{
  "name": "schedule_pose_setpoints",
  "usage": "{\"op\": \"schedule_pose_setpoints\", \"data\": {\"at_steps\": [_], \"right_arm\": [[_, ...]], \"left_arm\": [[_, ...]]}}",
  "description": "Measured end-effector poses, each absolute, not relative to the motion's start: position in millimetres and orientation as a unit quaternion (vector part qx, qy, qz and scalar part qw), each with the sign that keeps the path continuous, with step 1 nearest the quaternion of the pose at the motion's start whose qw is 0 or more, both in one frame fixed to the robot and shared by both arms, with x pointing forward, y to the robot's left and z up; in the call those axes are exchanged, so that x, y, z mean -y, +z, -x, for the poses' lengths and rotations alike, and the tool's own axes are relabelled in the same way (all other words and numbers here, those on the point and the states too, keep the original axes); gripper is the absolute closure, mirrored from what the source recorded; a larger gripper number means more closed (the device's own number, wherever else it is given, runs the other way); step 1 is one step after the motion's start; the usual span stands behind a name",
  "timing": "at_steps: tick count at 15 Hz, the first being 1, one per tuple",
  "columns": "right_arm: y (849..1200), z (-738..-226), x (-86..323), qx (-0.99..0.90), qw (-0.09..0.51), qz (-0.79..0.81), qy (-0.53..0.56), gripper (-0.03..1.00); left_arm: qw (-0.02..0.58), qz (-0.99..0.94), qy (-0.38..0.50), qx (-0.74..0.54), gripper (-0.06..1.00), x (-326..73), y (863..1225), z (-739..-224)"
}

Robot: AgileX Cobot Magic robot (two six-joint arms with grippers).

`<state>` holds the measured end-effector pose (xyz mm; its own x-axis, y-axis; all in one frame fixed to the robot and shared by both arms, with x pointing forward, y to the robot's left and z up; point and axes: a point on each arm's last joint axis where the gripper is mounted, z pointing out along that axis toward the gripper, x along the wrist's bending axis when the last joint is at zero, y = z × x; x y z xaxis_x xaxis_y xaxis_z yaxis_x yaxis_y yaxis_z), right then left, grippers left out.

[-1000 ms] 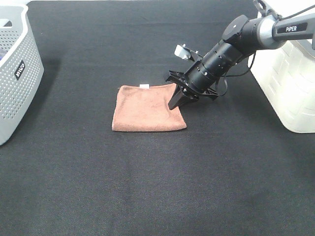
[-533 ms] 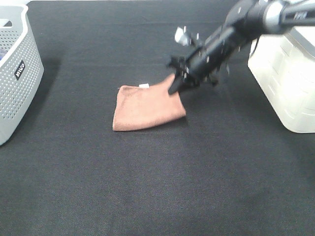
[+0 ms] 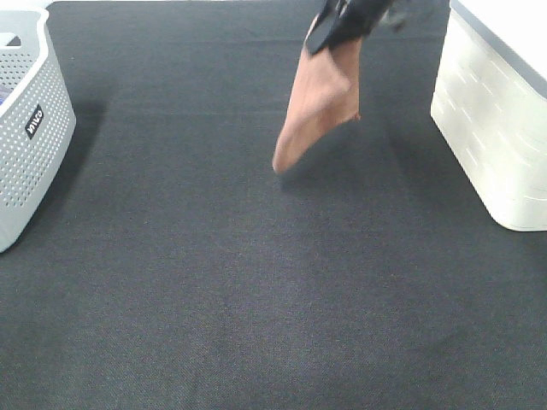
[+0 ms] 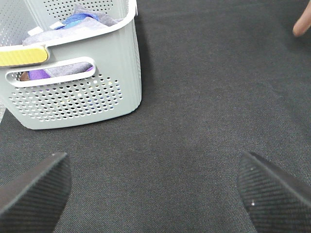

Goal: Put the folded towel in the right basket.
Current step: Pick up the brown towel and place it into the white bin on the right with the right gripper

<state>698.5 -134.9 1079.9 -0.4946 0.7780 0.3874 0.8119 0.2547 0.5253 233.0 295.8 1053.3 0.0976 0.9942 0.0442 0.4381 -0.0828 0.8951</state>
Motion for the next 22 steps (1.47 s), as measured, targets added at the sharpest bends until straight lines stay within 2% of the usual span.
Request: {"op": "schedule_pose_setpoints", "data": {"at_steps": [2,3,6,9,11,15,19,21,22], "right_arm": [[1113.3,-695.2,146.2,0.783,-0.024,0.51,-0.355,0.97],[1136.8,-691.3,159.9,0.771,-0.053,0.518,-0.367,0.97],[1178.4,-681.3,209.7,0.732,-0.103,0.549,-0.39,0.97],[1208.5,-668.9,267.3,0.69,-0.154,0.582,-0.401,0.97],[1215.8,-664.7,303.9,0.664,-0.179,0.608,-0.396,0.97],[1204.3,-663.1,355.2,0.636,-0.224,0.661,-0.33,0.97],[1153.7,-675.7,369.8,0.63,-0.2,0.71,-0.243,0.97],[1126.6,-685.2,376.3,0.621,-0.186,0.734,-0.205,0.91],[1126.6,-685.2,376.3,0.621,-0.186,0.734,-0.205,0.91]], "left_arm": [[0.378,-0.637,0.368,-0.562,0.06,-295.8,1053.3,-233.0],[0.378,-0.637,0.368,-0.562,0.06,-295.8,1053.3,-233.0],[0.378,-0.637,0.368,-0.562,0.06,-295.8,1053.3,-233.0],[0.378,-0.637,0.368,-0.562,0.06,-295.8,1053.3,-233.0],[0.378,-0.637,0.368,-0.562,0.06,-295.8,1053.3,-233.0],[0.378,-0.637,0.368,-0.562,0.06,-295.8,1053.3,-233.0],[0.378,-0.637,0.368,-0.562,0.06,-295.8,1053.3,-233.0],[0.378,-0.637,0.368,-0.562,0.06,-295.8,1053.3,-233.0],[0.378,-0.637,0.368,-0.562,0.06,-295.8,1053.3,-233.0]]}}
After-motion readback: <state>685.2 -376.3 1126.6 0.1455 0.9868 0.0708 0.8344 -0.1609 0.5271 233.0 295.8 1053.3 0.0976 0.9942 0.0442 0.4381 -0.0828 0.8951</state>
